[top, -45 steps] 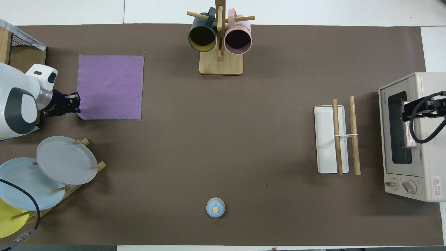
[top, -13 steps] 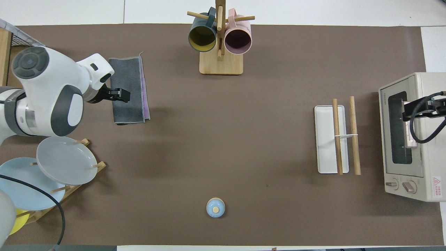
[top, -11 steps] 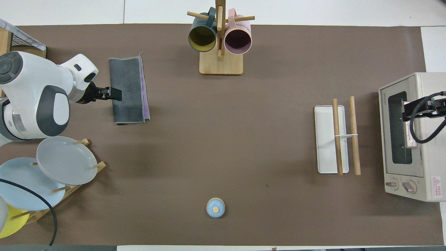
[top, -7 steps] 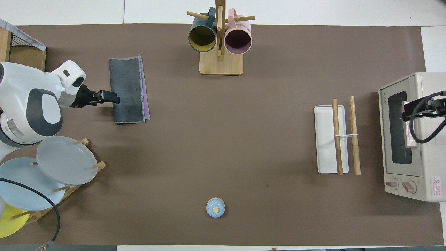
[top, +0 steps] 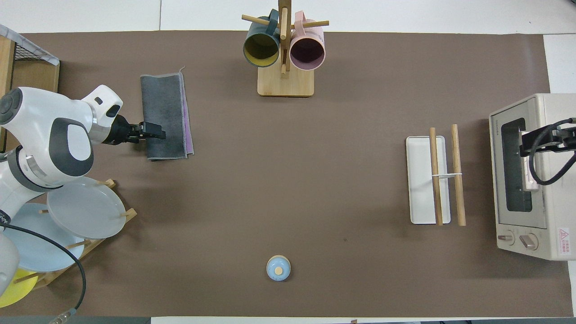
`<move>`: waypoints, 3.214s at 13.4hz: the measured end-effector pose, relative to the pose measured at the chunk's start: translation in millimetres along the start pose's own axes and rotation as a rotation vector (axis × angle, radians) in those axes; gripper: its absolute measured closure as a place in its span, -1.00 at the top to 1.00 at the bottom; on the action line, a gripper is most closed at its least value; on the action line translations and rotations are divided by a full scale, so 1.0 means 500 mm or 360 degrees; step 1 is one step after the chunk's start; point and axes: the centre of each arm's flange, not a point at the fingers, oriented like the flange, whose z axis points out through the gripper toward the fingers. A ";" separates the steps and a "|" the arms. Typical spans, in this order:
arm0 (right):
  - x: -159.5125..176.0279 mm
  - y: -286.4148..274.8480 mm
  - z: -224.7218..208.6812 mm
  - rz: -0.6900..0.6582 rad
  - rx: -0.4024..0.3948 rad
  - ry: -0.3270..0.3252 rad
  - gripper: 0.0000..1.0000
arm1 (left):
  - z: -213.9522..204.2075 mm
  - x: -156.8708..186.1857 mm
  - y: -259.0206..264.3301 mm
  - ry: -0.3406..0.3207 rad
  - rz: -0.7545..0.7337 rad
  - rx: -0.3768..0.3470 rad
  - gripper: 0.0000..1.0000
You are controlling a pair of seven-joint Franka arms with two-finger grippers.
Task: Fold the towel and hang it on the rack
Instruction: 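Grasp the folded towel with the left gripper, then lift the towel with the left gripper while the right gripper approaches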
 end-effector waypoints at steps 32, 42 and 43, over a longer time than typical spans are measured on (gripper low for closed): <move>-0.011 -0.112 0.005 -0.0147 0.0097 -0.0051 1.00 | -0.018 0.025 0.019 0.0022 -0.0022 -0.0014 -0.86; -0.012 -0.174 0.032 0.0155 0.0549 -0.0141 1.00 | -0.250 0.036 0.219 -0.0042 -0.0842 0.0034 -0.86; -0.014 -0.177 0.032 0.0182 0.0569 -0.0152 1.00 | -0.260 0.028 0.255 -0.0043 -0.0938 0.0060 -0.86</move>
